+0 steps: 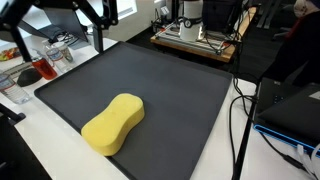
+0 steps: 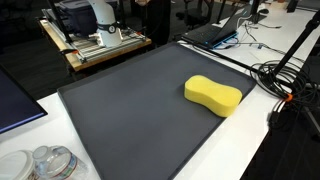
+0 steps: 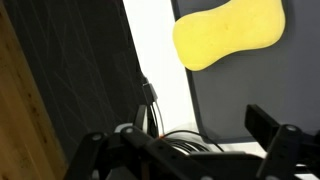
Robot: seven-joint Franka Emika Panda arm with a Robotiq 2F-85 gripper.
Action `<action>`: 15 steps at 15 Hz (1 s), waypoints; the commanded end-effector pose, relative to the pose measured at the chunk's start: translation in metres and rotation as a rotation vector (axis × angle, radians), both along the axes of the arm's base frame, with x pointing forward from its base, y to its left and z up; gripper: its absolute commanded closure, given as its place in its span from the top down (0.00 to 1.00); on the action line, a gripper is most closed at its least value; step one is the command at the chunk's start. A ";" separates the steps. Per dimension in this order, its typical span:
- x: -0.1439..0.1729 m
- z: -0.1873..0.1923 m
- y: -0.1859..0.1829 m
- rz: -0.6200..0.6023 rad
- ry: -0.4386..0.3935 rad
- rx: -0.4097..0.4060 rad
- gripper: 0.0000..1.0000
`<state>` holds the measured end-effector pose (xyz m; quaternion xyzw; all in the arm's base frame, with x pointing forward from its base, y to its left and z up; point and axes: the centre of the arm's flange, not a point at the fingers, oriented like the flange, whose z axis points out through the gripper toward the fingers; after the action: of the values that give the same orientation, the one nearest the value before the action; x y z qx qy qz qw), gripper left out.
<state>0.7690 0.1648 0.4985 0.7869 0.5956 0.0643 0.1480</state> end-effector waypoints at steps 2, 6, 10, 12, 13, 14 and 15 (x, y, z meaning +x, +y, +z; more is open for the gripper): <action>0.062 0.022 0.029 0.035 0.069 -0.056 1.00; 0.057 0.012 0.043 0.056 0.098 -0.065 1.00; 0.054 0.001 0.061 0.079 0.121 -0.073 1.00; 0.051 -0.001 0.068 0.075 0.137 -0.071 1.00; 0.050 -0.002 0.071 0.077 0.145 -0.070 1.00; 0.047 -0.002 0.074 0.078 0.151 -0.074 1.00; 0.045 -0.001 0.077 0.072 0.155 -0.079 1.00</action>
<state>0.7508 0.2122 0.4692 0.7640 0.6330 0.0046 0.1254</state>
